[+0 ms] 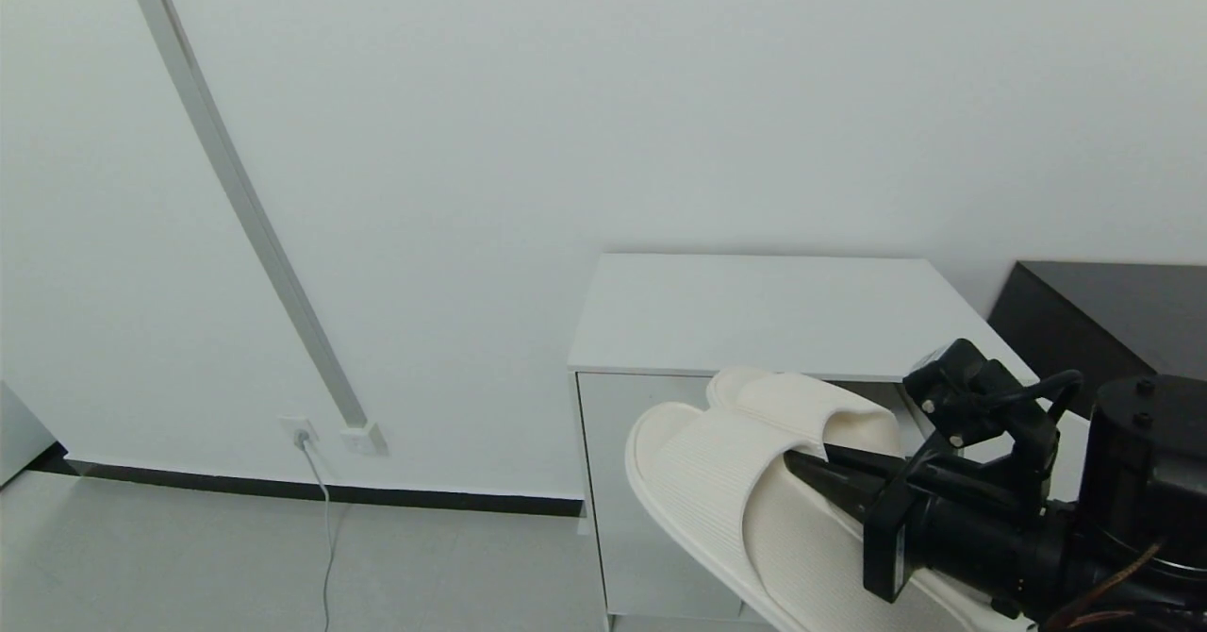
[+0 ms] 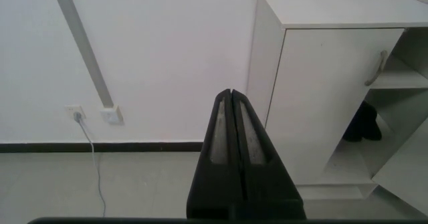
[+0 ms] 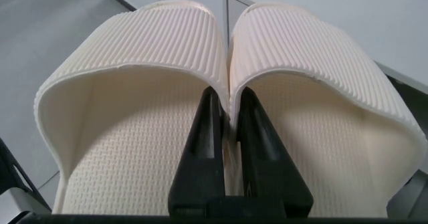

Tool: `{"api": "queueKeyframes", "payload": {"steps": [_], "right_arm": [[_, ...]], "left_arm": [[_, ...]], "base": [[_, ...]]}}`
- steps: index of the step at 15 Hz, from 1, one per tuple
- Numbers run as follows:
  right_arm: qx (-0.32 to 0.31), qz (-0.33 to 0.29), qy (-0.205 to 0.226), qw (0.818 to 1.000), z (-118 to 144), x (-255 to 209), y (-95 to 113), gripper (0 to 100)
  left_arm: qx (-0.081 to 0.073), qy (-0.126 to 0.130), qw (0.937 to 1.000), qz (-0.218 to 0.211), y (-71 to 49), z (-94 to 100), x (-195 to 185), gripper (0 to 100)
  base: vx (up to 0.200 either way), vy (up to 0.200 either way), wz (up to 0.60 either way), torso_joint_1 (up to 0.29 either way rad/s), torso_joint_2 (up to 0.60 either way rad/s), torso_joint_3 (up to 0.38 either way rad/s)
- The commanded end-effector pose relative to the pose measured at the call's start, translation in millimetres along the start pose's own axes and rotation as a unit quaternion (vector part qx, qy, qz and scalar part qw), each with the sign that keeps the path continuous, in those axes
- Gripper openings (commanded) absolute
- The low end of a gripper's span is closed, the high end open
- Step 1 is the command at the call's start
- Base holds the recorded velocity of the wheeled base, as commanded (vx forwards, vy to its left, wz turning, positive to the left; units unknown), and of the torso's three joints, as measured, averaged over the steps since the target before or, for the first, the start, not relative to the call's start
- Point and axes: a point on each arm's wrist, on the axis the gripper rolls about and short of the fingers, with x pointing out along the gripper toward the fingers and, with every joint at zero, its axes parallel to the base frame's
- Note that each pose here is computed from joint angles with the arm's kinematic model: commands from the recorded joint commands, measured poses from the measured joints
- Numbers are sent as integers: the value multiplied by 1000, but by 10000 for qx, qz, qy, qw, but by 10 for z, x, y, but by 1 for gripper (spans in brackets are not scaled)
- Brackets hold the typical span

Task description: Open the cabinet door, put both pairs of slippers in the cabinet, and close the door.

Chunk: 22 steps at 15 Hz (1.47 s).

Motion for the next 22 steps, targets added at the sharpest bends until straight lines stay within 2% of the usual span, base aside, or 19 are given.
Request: {"api": "queueKeyframes", "payload": {"steps": [1, 15, 22], "right_arm": [[-13, -4, 81, 10000, -34, 35, 1, 0], [-333, -5, 234, 9992, -127, -5, -9, 0], [-343, 17, 258, 9991, -143, -23, -7, 0]], "left_arm": [[-1, -1, 10000, 2, 0, 0, 0, 0], [-1, -1, 10000, 2, 0, 0, 0, 0], [-1, -1, 10000, 2, 0, 0, 0, 0]], "base": [[0, -200, 0, 12, 7, 7], [0, -200, 0, 2, 2, 3], [0, 0, 0, 0, 0, 0]]}}
